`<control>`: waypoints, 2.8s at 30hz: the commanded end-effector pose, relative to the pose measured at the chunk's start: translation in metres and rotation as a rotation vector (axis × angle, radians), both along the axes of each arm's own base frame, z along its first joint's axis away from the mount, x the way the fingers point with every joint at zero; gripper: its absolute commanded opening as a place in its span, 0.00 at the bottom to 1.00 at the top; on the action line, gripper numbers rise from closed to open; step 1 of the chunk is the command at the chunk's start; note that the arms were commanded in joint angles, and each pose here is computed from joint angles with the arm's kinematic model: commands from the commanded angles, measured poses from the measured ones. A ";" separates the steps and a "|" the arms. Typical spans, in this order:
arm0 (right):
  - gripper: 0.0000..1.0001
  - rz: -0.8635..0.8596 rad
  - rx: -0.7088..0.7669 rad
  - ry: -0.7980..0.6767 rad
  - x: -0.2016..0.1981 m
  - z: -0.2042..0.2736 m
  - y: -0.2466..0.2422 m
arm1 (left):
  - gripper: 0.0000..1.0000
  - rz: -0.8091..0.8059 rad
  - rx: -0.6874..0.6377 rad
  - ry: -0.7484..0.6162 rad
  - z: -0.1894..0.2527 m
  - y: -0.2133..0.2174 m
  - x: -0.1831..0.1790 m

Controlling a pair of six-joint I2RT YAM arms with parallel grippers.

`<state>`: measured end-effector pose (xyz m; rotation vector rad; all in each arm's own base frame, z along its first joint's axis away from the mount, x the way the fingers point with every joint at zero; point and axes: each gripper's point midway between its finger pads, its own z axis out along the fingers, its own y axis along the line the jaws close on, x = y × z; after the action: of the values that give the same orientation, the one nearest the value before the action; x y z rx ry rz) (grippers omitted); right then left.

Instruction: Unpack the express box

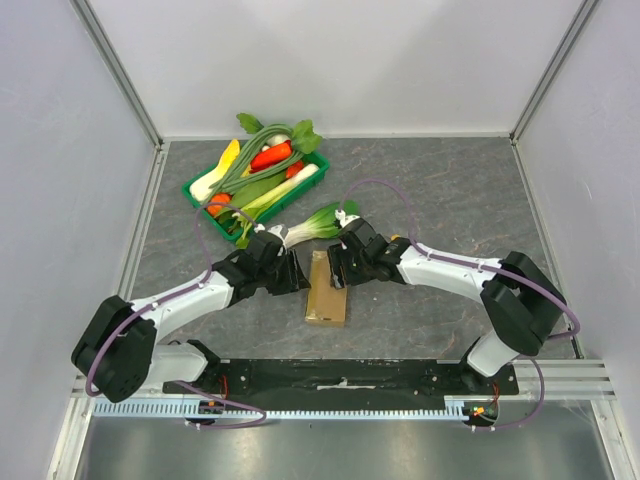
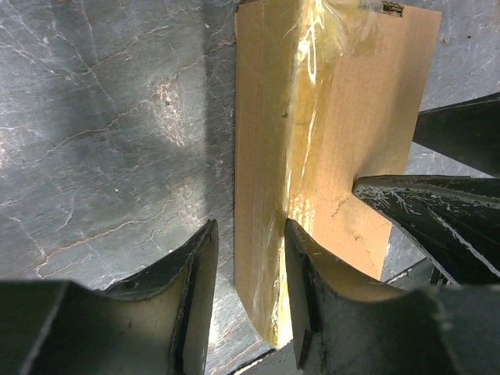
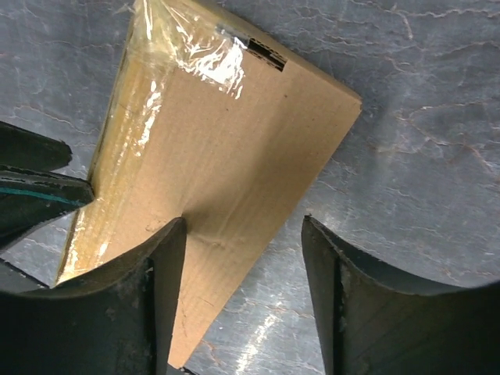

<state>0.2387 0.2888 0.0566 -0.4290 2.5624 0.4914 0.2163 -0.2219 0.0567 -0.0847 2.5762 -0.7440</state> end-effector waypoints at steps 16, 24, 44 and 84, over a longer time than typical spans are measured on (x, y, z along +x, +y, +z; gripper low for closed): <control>0.39 -0.063 -0.090 0.052 -0.008 -0.034 -0.017 | 0.29 0.087 0.039 0.025 -0.013 0.030 -0.002; 0.38 -0.064 -0.086 0.050 -0.006 -0.032 -0.015 | 0.28 0.104 0.062 0.062 -0.023 0.036 -0.007; 0.37 -0.069 -0.071 0.057 -0.005 -0.029 -0.011 | 0.41 0.134 0.062 0.113 -0.039 0.043 -0.008; 0.76 0.058 -0.043 -0.185 0.004 0.071 0.039 | 0.02 0.019 -0.160 0.005 0.094 0.026 0.012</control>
<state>0.2452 0.3346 0.1597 -0.4978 2.3385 0.4582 0.2284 -0.1964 0.1316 -0.2475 2.5383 -0.9505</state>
